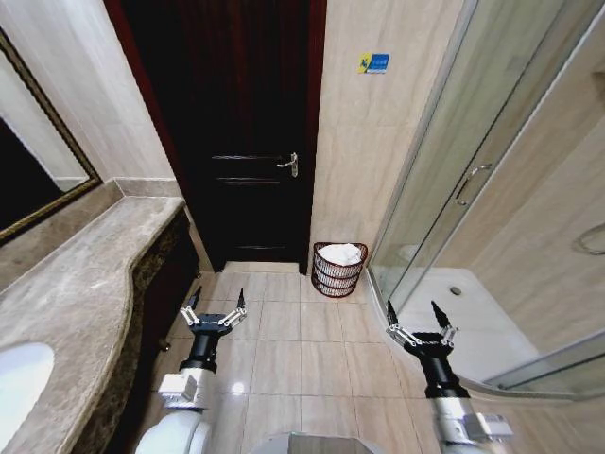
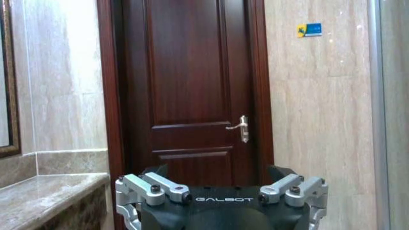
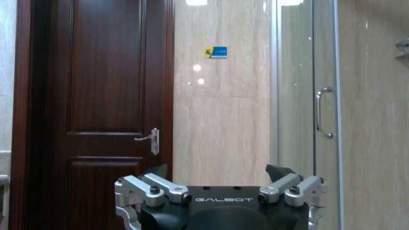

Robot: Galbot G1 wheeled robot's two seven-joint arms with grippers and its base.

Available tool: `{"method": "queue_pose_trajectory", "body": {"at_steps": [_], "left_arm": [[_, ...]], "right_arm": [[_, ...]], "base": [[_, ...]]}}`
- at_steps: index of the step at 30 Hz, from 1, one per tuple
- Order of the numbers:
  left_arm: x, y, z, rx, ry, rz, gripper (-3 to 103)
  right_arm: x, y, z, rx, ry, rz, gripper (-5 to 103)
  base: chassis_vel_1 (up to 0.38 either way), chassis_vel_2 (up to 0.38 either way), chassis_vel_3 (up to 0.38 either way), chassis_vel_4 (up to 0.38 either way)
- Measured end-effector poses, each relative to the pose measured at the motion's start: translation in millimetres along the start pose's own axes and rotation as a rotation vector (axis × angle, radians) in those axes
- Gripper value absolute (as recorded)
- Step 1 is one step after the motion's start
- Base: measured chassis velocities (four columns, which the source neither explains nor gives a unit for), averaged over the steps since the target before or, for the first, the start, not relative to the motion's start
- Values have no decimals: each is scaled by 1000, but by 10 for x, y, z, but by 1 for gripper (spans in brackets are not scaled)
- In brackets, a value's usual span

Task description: Discard the used towel into the hamper.

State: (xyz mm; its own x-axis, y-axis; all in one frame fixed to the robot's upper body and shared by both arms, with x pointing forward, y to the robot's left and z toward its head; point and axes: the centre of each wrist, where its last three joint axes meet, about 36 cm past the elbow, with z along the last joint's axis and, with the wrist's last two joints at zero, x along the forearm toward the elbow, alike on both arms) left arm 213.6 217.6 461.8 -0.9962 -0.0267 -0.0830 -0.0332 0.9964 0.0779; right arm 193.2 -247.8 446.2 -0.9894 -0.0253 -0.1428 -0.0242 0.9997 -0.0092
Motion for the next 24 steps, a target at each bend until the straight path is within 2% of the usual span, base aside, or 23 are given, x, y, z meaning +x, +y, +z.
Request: {"method": "queue_pose_trajectory", "body": {"at_steps": [12,24], "left_arm": [[0,-1,0,0,0,0,100],[0,0,0,0,0,0,100]], "right_arm": [[0,-1,0,0,0,0,100],[0,0,0,0,0,0,100]], "base": [[-92,-118,119,72],[46,-2,-51,7]]}}
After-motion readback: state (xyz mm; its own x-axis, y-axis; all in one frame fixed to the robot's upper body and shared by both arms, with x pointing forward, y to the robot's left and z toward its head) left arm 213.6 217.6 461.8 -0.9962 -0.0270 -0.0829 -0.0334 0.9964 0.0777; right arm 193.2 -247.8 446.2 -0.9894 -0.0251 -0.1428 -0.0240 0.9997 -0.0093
